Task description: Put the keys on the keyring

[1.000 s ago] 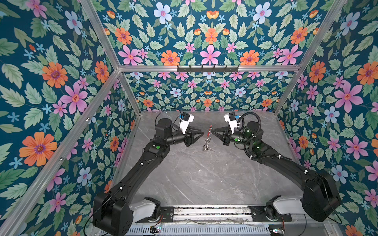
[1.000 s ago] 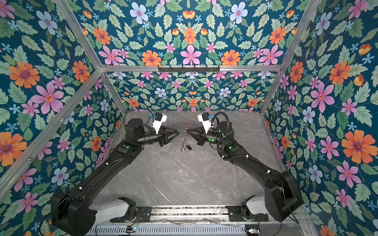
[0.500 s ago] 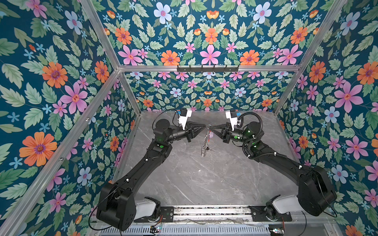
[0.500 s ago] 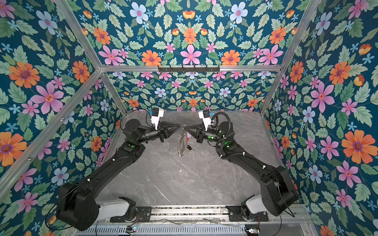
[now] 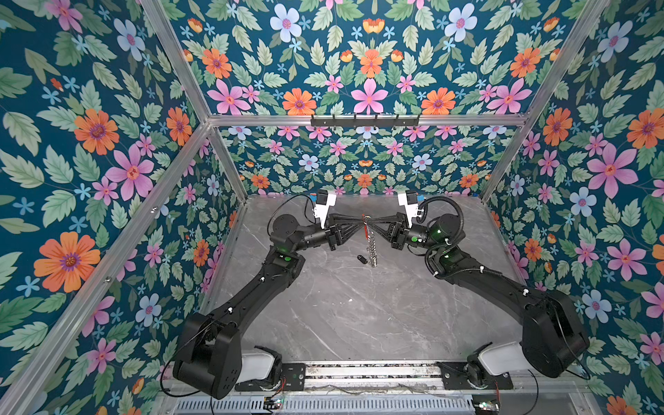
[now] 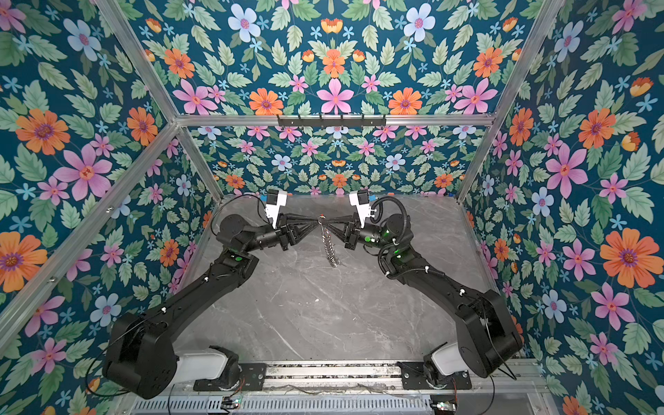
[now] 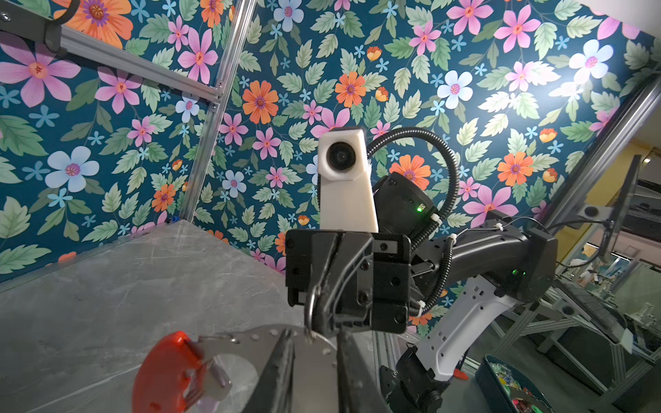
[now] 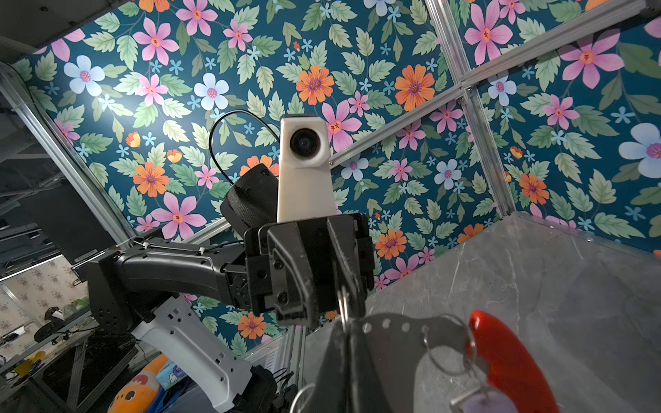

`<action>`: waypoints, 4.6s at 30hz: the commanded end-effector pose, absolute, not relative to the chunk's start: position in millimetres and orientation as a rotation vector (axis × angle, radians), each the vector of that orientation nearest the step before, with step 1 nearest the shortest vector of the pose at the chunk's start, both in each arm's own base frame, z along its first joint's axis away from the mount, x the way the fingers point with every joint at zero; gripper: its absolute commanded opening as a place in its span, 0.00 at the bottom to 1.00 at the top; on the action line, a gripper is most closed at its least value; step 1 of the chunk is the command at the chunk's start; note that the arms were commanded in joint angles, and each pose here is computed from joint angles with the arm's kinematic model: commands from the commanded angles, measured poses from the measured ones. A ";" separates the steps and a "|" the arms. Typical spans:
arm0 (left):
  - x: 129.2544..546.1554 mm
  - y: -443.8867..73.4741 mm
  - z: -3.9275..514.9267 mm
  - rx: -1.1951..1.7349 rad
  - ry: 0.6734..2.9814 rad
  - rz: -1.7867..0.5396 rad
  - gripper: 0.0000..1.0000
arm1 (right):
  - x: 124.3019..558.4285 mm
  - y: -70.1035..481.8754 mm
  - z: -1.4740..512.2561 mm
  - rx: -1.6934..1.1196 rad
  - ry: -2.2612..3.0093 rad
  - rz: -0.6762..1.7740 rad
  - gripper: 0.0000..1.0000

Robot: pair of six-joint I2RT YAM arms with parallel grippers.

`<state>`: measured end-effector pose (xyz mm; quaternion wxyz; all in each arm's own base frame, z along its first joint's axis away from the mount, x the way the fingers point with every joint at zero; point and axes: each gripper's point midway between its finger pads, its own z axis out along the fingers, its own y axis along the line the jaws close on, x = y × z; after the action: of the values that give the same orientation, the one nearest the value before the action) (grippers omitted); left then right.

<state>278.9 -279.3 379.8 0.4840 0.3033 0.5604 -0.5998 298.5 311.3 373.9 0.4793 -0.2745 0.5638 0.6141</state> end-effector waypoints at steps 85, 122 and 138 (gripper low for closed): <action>271.5 -209.5 270.6 0.466 1.838 -0.916 0.00 | 367.2 287.5 33.2 -0.442 2.621 0.847 0.57; 272.5 -212.2 277.1 0.462 1.844 -0.938 0.00 | 385.3 286.2 38.5 -0.618 2.554 0.740 0.43; 270.4 -212.9 274.1 0.443 1.847 -0.966 0.00 | 389.3 297.5 25.7 -0.671 2.538 0.796 0.38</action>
<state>269.3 -210.4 259.3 0.4634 0.1748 0.7779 -0.3867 392.0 298.3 32.5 0.2082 -0.2336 0.9047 0.2890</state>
